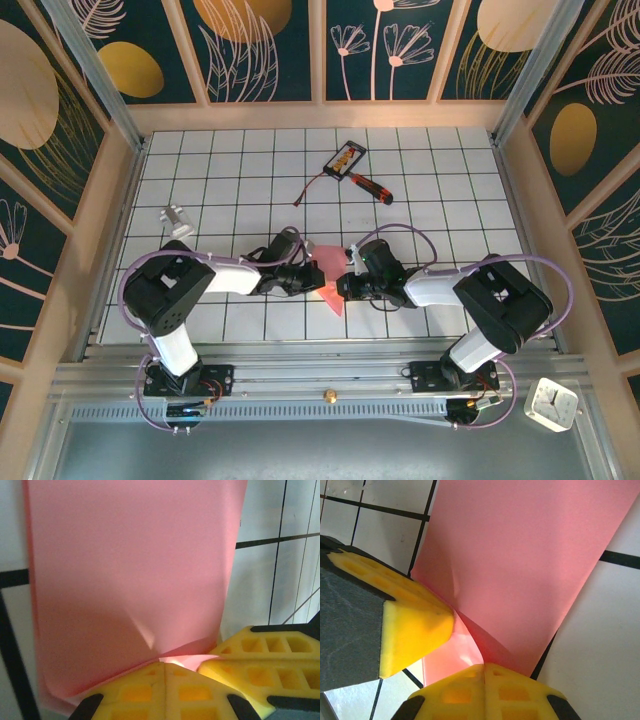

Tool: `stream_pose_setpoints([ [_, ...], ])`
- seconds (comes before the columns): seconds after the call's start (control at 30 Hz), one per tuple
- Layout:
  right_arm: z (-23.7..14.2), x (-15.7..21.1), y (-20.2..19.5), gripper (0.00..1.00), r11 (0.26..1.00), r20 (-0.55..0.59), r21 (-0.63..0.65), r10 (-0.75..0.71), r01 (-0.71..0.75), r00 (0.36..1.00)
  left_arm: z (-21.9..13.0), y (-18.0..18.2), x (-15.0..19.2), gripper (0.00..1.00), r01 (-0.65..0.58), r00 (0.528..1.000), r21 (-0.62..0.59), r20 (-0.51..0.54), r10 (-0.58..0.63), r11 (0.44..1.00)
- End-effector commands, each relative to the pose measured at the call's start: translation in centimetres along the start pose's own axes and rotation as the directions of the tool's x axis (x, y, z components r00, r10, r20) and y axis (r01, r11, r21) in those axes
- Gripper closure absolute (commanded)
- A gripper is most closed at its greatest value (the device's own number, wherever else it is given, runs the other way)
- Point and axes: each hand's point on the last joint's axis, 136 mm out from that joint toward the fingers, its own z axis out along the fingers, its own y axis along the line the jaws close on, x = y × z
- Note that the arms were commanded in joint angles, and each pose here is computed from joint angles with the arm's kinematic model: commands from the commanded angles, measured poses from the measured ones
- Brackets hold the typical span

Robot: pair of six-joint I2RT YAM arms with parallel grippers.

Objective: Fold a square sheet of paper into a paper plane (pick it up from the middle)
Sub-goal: Perform the third fold on the triangle at the bottom-center of the table.

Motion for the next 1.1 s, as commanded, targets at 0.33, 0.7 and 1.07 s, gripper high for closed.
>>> stream_pose_setpoints([
  [0.33,0.1,5.1,-3.4,1.0,0.991,-0.153,0.128,0.058,-0.038,0.987,-1.3,-1.6,-1.1,1.0,-0.045,0.999,0.0,0.011,0.045,0.999],
  [0.7,0.1,5.1,-3.4,1.0,0.991,-0.152,0.132,0.056,-0.036,0.987,-0.2,1.0,-0.9,1.0,-0.047,0.999,-0.067,-0.025,0.045,0.997],
  [1.07,0.0,5.1,-3.4,1.0,0.99,-0.153,0.134,0.055,-0.035,0.987,-0.8,1.8,-1.3,1.0,-0.025,1.0,-0.069,-0.007,0.024,0.997],
])
